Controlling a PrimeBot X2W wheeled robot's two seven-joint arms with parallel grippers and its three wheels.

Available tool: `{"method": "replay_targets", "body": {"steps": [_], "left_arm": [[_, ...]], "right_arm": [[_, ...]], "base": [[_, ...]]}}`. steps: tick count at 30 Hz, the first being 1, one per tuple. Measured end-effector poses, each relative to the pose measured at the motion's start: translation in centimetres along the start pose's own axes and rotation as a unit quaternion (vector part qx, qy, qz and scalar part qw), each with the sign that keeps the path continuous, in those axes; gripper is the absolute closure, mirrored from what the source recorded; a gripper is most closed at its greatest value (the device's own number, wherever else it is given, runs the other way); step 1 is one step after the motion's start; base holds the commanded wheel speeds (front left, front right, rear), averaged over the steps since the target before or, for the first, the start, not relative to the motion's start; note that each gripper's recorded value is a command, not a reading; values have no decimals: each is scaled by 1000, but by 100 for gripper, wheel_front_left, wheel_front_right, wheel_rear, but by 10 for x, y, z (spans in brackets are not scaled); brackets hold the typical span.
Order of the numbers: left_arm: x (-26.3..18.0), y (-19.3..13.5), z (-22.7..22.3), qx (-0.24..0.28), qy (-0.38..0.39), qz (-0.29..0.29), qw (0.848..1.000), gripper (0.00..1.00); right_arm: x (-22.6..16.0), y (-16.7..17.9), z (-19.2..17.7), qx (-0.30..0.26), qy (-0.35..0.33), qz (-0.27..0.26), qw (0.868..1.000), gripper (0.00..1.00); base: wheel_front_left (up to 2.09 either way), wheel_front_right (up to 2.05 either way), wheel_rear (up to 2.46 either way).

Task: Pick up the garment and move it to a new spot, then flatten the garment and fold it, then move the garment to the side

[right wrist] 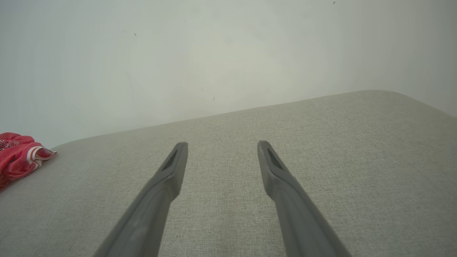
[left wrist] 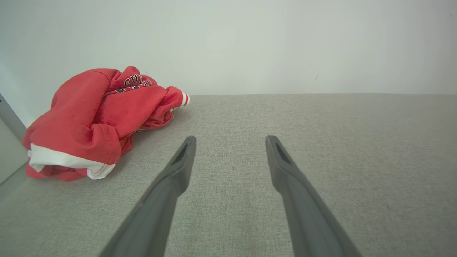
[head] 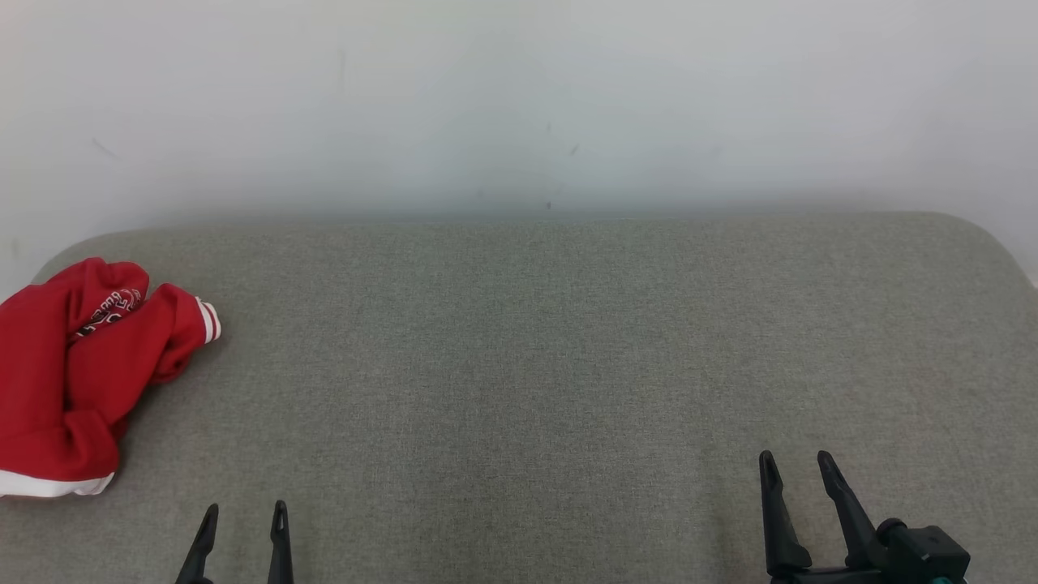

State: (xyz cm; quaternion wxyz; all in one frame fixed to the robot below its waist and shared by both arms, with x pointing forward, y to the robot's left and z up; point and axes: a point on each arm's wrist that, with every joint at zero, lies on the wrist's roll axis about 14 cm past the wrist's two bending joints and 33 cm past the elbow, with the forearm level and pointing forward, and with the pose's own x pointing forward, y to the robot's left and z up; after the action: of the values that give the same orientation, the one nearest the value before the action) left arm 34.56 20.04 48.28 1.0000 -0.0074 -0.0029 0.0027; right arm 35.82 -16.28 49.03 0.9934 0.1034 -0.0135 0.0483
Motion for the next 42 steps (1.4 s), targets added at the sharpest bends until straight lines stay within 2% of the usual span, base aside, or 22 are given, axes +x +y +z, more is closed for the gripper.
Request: {"method": "replay_targets", "body": {"steps": [42], "left_arm": [[-3,6,-7,2,11,12,1000,0]], "right_arm": [[-4,-12,-6,-3,6,-18,1000,0]], "base": [[0,0,0]]}}
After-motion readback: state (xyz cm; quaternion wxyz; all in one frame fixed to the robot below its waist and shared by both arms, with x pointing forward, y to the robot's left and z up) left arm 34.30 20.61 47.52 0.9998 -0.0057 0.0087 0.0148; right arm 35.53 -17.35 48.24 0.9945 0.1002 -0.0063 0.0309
